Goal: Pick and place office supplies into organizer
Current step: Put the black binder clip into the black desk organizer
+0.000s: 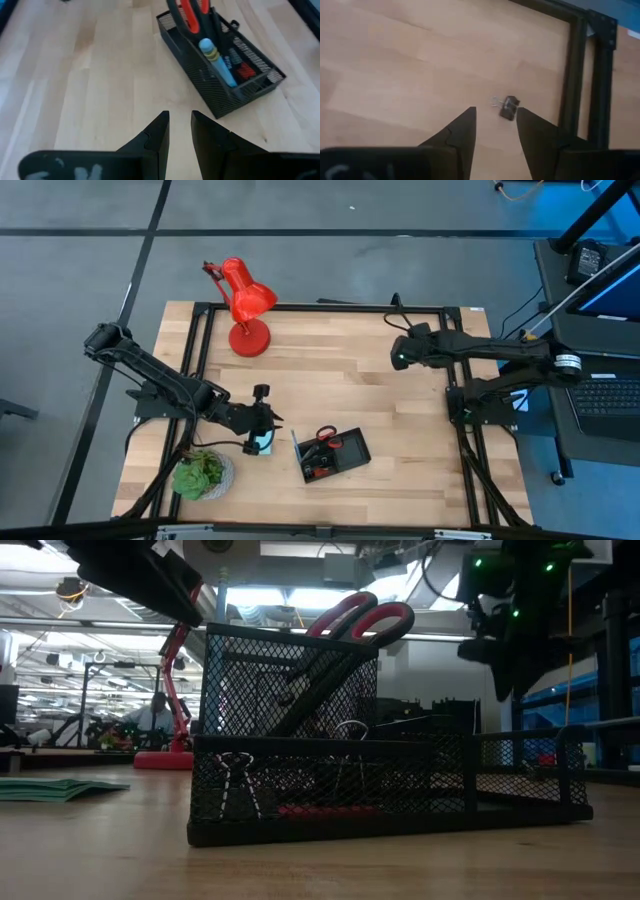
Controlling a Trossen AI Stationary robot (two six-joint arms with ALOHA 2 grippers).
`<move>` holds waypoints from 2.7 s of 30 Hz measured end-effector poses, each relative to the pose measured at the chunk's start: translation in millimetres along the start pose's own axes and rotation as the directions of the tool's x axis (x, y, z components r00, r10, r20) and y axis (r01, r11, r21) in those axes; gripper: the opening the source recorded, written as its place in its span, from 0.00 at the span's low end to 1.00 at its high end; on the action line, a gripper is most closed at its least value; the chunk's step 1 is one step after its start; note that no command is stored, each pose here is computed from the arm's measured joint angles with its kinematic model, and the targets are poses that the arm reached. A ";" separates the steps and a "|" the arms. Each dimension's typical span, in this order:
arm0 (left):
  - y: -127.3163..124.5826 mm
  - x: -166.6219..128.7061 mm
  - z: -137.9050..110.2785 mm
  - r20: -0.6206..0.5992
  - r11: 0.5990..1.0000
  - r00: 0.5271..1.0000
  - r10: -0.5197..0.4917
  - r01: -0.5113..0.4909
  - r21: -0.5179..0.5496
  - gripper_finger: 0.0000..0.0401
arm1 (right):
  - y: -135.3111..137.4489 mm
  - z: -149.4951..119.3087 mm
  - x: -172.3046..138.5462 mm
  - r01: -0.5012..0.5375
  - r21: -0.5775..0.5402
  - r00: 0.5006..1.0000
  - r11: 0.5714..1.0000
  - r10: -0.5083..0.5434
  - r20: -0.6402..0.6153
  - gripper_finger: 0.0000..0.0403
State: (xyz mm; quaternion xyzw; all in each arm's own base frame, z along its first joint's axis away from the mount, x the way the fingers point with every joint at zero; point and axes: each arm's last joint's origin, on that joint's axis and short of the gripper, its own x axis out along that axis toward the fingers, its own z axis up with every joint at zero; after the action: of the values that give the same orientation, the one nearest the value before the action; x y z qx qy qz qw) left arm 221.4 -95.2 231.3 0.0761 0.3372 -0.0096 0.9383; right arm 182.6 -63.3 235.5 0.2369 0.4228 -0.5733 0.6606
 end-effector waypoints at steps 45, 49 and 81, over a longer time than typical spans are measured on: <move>2.2 -0.1 0.3 0.011 0.997 0.997 0.075 -0.075 0.007 0.19 | 28.0 0.5 104.7 0.338 -0.094 0.902 0.936 -0.351 -0.251 0.36; 2.2 -0.1 0.3 0.011 0.997 0.997 0.075 -0.075 0.007 0.19 | 30.0 -1.6 112.1 0.352 -0.109 0.892 0.930 -0.369 -0.263 0.36; 2.2 0.0 0.1 0.010 0.997 0.997 0.075 -0.075 0.007 0.19 | 25.4 4.7 130.5 0.344 -0.095 0.879 0.934 -0.356 -0.317 0.35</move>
State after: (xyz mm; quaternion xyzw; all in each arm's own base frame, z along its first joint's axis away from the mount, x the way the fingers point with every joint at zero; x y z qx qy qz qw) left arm 221.6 -93.0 231.8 0.0921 0.3293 0.0242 0.9394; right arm 206.4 -133.9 125.2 0.2368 0.5730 -0.6278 0.4705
